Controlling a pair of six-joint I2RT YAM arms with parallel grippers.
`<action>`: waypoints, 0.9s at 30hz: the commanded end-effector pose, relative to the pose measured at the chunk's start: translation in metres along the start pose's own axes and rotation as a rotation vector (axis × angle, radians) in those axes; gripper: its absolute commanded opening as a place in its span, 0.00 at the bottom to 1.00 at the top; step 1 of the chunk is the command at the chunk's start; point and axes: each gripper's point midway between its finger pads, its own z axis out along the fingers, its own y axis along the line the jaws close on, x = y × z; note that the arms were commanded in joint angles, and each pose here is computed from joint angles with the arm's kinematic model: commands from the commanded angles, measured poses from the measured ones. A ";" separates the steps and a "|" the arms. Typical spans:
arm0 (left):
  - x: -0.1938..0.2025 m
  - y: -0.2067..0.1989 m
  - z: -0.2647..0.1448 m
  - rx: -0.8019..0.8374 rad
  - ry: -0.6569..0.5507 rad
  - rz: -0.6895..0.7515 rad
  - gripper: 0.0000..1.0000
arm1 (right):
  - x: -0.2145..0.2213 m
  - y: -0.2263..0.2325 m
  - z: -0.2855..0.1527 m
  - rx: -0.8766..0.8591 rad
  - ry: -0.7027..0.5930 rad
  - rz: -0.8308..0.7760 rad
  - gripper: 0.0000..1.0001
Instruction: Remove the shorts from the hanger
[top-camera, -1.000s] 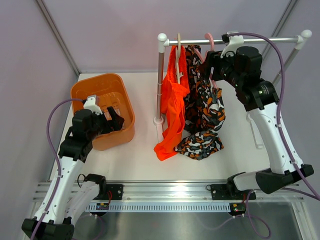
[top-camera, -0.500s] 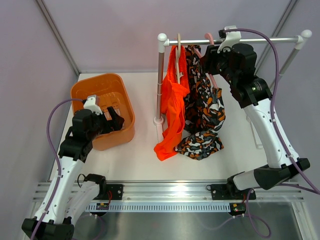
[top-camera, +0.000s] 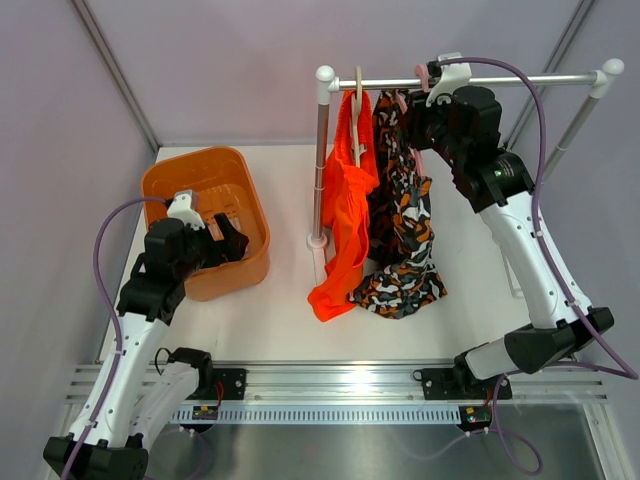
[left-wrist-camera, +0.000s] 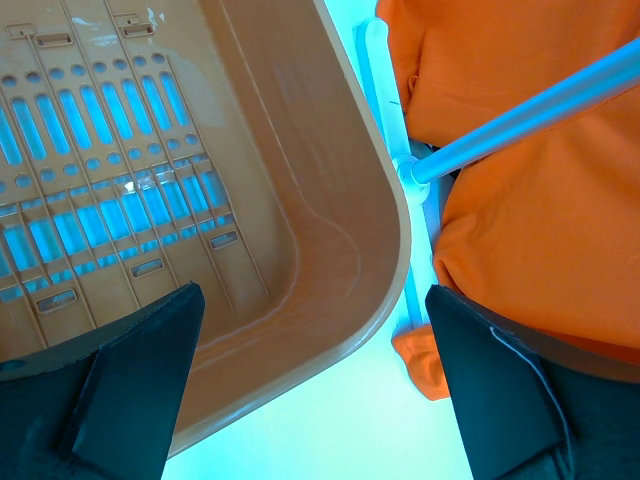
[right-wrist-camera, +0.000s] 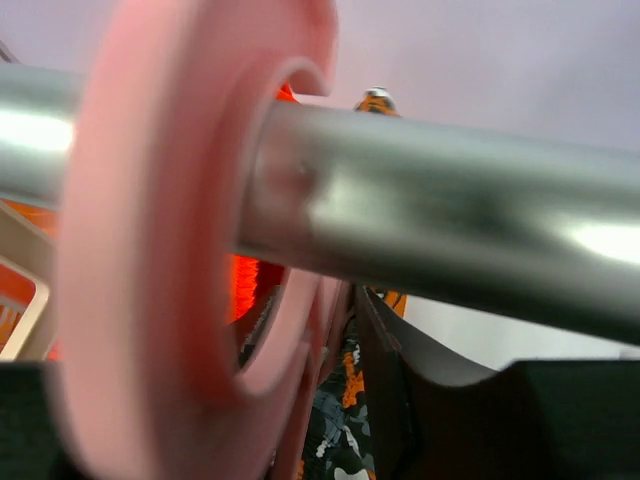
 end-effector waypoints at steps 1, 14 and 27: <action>-0.008 -0.007 0.001 0.040 -0.025 0.017 0.99 | -0.013 0.001 -0.001 0.019 -0.031 -0.013 0.38; -0.014 -0.016 -0.001 0.084 -0.041 0.030 0.99 | -0.031 -0.003 -0.029 0.041 -0.058 -0.032 0.00; -0.051 -0.055 -0.019 0.231 -0.122 0.069 0.99 | -0.052 -0.013 -0.089 0.068 -0.118 -0.016 0.00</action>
